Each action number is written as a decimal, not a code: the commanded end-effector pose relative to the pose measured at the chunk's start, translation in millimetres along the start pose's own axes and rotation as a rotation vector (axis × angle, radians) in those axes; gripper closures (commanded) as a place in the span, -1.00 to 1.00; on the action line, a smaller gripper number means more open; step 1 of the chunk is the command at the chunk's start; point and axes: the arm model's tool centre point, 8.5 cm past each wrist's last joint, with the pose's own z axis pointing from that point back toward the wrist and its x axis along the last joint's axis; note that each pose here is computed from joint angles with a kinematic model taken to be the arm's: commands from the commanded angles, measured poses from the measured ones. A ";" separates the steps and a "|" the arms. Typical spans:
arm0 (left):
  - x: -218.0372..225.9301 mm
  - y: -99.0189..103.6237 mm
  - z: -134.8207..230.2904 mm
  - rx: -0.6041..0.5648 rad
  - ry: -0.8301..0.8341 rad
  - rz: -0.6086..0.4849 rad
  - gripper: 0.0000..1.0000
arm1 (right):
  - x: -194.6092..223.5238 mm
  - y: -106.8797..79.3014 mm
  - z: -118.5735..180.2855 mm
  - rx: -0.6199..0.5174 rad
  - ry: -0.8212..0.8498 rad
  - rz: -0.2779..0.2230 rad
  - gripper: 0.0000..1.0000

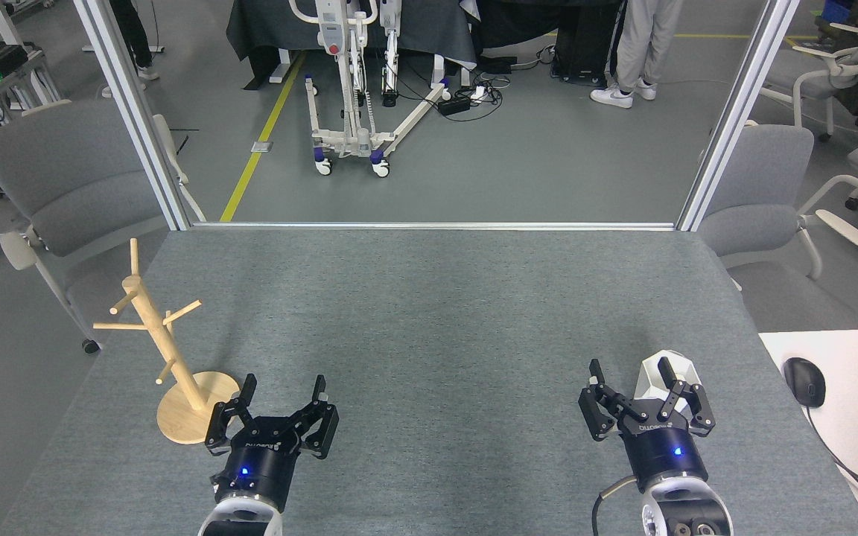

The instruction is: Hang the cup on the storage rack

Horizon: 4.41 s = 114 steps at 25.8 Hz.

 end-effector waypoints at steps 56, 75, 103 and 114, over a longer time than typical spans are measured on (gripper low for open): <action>10.9 4.6 -7.6 0.011 -0.051 -0.004 -0.99 | -78.3 58.8 -10.7 0.212 0.155 0.063 -0.99; 8.7 -12.2 -7.5 -0.038 -0.051 -0.006 -0.99 | -88.1 55.4 -36.2 0.232 0.166 0.062 -0.99; 8.2 -24.3 -5.7 -0.073 -0.048 -0.002 -0.99 | -78.7 71.7 -37.7 0.284 0.154 0.044 -0.99; 10.7 -24.9 -5.2 -0.075 -0.053 0.003 -0.99 | -81.8 60.5 -47.0 0.259 0.157 0.045 -0.99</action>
